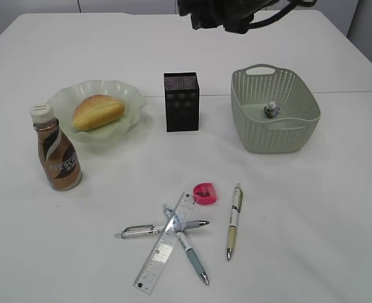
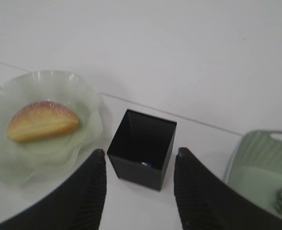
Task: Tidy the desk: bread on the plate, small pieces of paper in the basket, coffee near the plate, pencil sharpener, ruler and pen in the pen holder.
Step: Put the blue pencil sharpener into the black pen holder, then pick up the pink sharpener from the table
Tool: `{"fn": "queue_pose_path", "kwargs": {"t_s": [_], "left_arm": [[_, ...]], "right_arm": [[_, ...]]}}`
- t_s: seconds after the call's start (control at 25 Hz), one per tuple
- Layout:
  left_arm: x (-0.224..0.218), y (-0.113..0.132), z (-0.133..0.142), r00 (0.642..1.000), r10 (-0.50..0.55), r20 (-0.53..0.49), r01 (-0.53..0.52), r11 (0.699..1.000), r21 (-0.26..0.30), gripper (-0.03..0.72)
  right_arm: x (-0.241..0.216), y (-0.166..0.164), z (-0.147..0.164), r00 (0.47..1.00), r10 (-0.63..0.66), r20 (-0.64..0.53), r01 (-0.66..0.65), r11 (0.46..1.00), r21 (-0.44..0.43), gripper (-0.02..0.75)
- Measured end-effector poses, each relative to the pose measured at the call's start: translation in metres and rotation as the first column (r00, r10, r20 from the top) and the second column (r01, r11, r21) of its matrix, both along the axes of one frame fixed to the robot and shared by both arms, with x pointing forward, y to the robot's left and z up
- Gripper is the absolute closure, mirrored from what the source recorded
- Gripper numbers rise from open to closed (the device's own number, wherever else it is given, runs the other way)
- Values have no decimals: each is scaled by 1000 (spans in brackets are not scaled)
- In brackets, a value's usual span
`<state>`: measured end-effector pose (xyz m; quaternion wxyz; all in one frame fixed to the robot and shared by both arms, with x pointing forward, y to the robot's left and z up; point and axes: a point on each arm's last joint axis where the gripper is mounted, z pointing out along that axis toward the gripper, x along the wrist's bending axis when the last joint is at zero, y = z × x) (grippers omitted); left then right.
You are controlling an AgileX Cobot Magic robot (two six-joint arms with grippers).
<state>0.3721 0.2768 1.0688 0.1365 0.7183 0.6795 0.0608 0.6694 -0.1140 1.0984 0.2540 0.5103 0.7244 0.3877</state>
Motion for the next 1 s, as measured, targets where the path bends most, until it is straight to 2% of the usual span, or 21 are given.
{"fn": "queue_pose_path", "kwargs": {"t_s": [0.08,0.2,0.36,0.48,0.6,0.76,1.0], "left_arm": [[0,0,0,1000,0,0,0,1000,-2,255],[0,-1,0,1000,1,-2,-1,1000,-13,255],[0,-2,0,1000,3,-3,-3,1000,-20,255],[0,-3,0,1000,5,-5,-5,999,-35,255],[-1,-4,0,1000,5,-7,-6,999,-48,255],[-1,-5,0,1000,6,-8,-6,998,-56,255],[-1,-6,1,1000,7,-9,-7,998,-67,255]], "right_arm": [[-12,-5,9,997,-7,-76,5,1000,-23,361],[-30,-10,9,967,-17,-252,3,998,-55,361],[-46,-12,-3,881,-41,-471,10,998,-69,360],[-48,-9,-21,806,-68,-587,30,997,-74,360],[-45,-4,-45,727,-111,-677,79,994,-78,360],[-37,3,-75,651,-147,-745,137,988,-75,360],[-30,8,-110,576,-182,-797,169,980,-102,359]]}}
